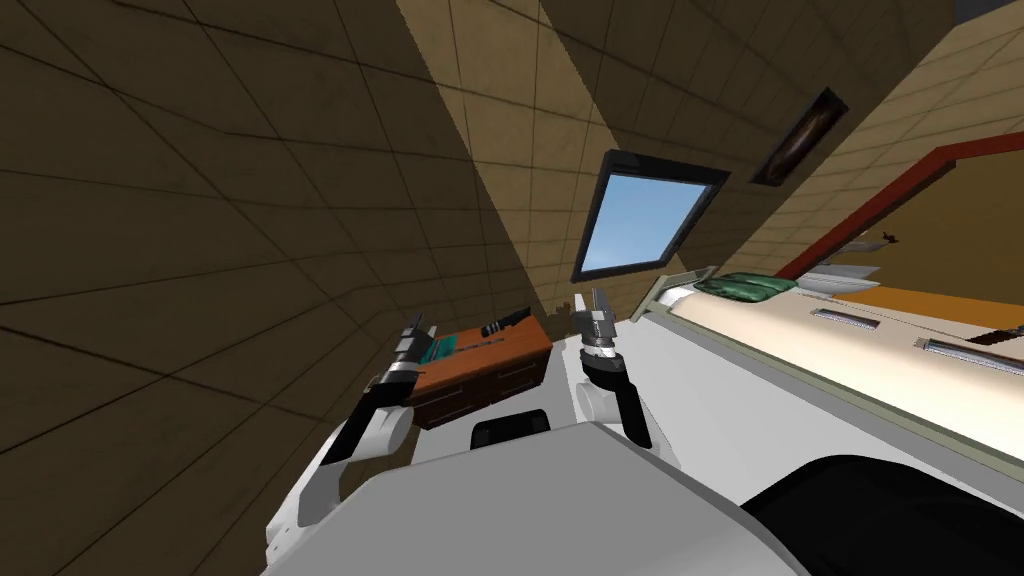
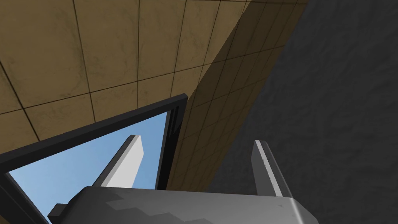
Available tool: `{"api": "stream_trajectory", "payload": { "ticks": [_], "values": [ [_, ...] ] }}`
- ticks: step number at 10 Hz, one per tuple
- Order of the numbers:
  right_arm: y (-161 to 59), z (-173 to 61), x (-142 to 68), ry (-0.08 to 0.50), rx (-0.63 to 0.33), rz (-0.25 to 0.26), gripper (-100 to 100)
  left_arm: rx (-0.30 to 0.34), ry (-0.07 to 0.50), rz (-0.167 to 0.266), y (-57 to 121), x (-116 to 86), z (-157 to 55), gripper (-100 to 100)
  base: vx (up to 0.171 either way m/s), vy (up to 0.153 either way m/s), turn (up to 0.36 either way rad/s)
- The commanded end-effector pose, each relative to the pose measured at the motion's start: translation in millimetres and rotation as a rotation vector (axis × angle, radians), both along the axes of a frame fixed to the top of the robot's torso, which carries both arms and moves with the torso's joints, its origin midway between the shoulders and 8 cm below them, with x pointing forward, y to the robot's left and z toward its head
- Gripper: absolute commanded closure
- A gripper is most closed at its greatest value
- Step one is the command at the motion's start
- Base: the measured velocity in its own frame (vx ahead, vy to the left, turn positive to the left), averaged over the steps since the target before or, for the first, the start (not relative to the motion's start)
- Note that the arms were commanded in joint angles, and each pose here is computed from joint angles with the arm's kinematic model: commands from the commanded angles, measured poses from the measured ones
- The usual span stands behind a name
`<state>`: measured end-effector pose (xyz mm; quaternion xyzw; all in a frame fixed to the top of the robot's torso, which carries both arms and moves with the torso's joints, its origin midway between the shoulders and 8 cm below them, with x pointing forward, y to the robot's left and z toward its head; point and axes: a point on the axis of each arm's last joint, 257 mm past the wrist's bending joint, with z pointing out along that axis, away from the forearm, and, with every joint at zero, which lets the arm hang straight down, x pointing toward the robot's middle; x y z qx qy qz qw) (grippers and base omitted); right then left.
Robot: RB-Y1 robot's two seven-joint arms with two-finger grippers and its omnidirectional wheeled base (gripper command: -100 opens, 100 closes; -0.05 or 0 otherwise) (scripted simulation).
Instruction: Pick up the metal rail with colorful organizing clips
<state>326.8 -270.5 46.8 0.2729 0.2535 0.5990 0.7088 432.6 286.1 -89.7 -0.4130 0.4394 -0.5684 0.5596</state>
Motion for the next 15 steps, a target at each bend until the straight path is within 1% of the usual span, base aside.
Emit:
{"api": "stream_trajectory", "payload": {
  "ticks": [1,2,3,4,5,6,7,8,9,10,11,12,13,14,15],
  "values": [
    [0.0,0.0,0.0,0.000,0.000,0.000,0,-0.014,0.078,0.004,12.0,9.7,-25.7,-100,-0.013,0.043,-0.289],
    [0.0,0.0,0.0,0.000,0.000,0.000,0,-0.026,0.114,0.007,21.6,15.0,-35.9,-100,-0.014,0.061,-0.448],
    [0.0,0.0,0.0,0.000,0.000,0.000,0,-0.027,0.149,0.015,25.0,16.4,-49.0,-100,-0.008,0.059,-0.223],
    [0.0,0.0,0.0,0.000,0.000,0.000,0,-0.041,0.198,0.024,37.4,21.4,-63.0,-100,-0.007,0.056,-0.317],
    [0.0,0.0,0.0,0.000,0.000,0.000,0,-0.042,0.223,0.031,40.5,21.8,-73.1,-100,-0.004,0.049,-0.212],
    [0.0,0.0,0.0,0.000,0.000,0.000,0,-0.059,0.278,0.047,55.1,25.8,-88.9,-100,-0.008,0.047,-0.391],
    [0.0,0.0,0.0,0.000,0.000,0.000,0,-0.060,0.297,0.054,58.3,25.5,-97.6,-100,-0.011,0.051,-0.169],
    [0.0,0.0,0.0,0.000,0.000,0.000,0,-0.079,0.354,0.080,77.8,27.7,-117.5,-100,-0.008,0.052,-0.291],
    [0.0,0.0,0.0,0.000,0.000,0.000,0,-0.080,0.372,0.083,78.3,27.3,-122.2,-100,-0.015,0.046,-0.223],
    [0.0,0.0,0.0,0.000,0.000,0.000,0,-0.102,0.437,0.115,99.2,27.5,-143.2,-100,-0.017,0.048,-0.407],
    [0.0,0.0,0.0,0.000,0.000,0.000,0,-0.103,0.446,0.118,100.3,26.9,-146.7,-100,-0.015,0.058,-0.192],
    [-0.1,0.0,0.0,0.000,0.000,0.000,0,-0.126,0.497,0.146,118.2,27.0,-158.7,-100,-0.014,0.060,-0.334],
    [0.0,0.0,0.0,0.000,0.000,0.000,0,-0.129,0.520,0.159,124.0,24.1,-170.7,-100,-0.015,0.055,-0.225],
    [-0.1,-0.1,0.0,0.000,0.000,0.000,0,-0.156,0.569,0.195,145.4,21.8,-184.6,-100,-0.027,0.056,-0.397],
    [0.0,0.0,0.0,0.000,0.000,0.000,0,-0.159,0.592,0.205,149.0,18.8,-194.0,-100,-0.025,0.054,-0.209]
  ]
}}
